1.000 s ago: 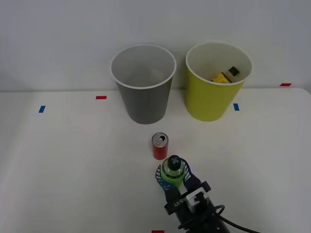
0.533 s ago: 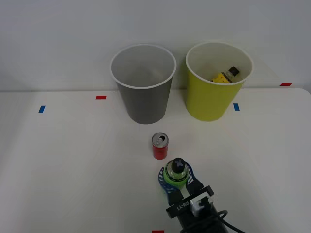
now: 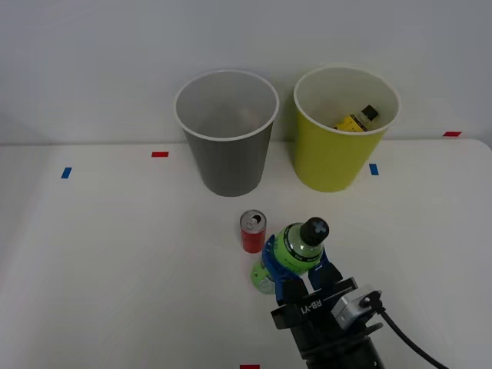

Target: Put cans in the gray bin, plastic bottles in the light green bin

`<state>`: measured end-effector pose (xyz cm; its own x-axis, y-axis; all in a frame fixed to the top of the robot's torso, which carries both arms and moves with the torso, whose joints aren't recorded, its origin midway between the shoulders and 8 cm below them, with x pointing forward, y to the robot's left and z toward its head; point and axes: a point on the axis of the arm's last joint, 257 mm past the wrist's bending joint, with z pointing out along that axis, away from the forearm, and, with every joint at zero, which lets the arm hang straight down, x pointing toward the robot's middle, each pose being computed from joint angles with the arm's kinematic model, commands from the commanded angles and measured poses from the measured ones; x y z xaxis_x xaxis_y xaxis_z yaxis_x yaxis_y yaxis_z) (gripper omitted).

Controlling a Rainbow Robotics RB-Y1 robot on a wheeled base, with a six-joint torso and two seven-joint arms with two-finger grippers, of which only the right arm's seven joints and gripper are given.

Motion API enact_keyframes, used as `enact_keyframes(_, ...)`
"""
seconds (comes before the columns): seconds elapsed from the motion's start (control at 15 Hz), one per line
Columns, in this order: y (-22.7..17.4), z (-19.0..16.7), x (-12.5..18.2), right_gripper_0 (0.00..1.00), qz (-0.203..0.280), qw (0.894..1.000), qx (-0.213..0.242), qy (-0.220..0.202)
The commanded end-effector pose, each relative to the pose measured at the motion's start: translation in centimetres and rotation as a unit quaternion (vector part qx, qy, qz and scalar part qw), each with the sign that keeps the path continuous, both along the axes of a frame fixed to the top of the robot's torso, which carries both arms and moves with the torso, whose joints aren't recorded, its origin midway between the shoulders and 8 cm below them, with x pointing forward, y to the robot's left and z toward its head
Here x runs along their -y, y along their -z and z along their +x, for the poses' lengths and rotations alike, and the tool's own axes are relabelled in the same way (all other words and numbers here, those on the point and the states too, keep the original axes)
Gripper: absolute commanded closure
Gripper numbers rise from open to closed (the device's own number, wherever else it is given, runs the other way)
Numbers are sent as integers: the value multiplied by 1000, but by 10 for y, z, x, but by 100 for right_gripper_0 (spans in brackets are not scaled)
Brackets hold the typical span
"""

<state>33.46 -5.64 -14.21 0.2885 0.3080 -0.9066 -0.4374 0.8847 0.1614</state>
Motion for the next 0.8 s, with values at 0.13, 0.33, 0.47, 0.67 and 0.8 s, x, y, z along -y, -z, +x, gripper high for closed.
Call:
enact_keyframes(0.13,-67,28,18,100,58,998,17,2)
enact_keyframes(0.33,-114,56,34,100,110,993,48,12)
enact_keyframes(0.47,-146,74,42,100,145,987,66,9)
enact_keyframes(0.67,-194,101,59,100,181,979,90,6)
enact_keyframes(0.8,-218,118,78,100,190,977,94,5)
